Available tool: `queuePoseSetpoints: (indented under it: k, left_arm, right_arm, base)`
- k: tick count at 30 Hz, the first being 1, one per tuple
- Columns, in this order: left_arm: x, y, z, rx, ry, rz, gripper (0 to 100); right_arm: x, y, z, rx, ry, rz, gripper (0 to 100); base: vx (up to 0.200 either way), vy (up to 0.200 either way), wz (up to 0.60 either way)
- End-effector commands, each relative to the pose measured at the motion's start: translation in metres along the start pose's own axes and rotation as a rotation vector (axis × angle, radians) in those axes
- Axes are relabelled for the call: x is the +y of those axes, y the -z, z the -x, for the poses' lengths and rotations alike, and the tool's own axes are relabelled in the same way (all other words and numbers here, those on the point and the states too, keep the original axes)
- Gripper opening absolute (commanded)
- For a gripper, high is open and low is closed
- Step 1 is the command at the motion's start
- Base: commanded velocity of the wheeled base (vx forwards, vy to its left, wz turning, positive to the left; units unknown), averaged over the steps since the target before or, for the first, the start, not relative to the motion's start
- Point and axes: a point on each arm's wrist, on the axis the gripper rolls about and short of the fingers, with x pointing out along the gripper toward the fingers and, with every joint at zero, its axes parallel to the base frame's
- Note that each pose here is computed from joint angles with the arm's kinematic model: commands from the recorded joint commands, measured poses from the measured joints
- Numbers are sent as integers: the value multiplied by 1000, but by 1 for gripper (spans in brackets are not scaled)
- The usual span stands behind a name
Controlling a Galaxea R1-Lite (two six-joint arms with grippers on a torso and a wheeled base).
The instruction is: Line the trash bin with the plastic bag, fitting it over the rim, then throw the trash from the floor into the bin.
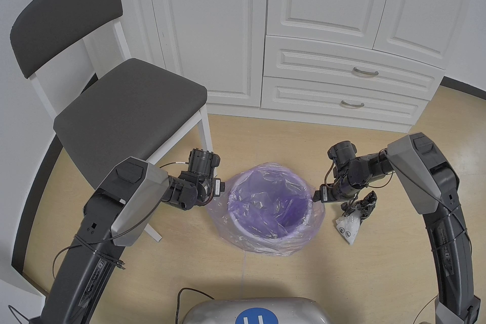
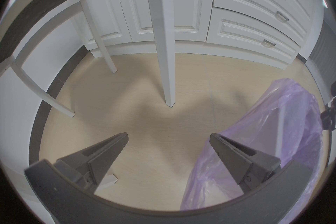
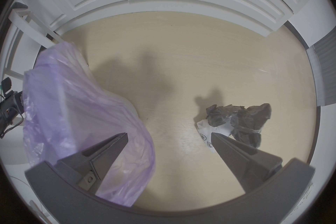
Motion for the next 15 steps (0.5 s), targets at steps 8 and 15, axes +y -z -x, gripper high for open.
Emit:
queuePoseSetpoints:
  k: [8, 15]
  left_arm:
    - [7, -5, 73, 54, 20, -27, 100]
    - [-9, 31, 81, 53, 70, -70, 100]
  right_arm:
    - [-26, 15, 78, 46, 9, 212, 100]
    - [-16, 40, 61, 130, -7, 293, 100]
  base:
    - [0, 0, 0]
    - [0, 0, 0]
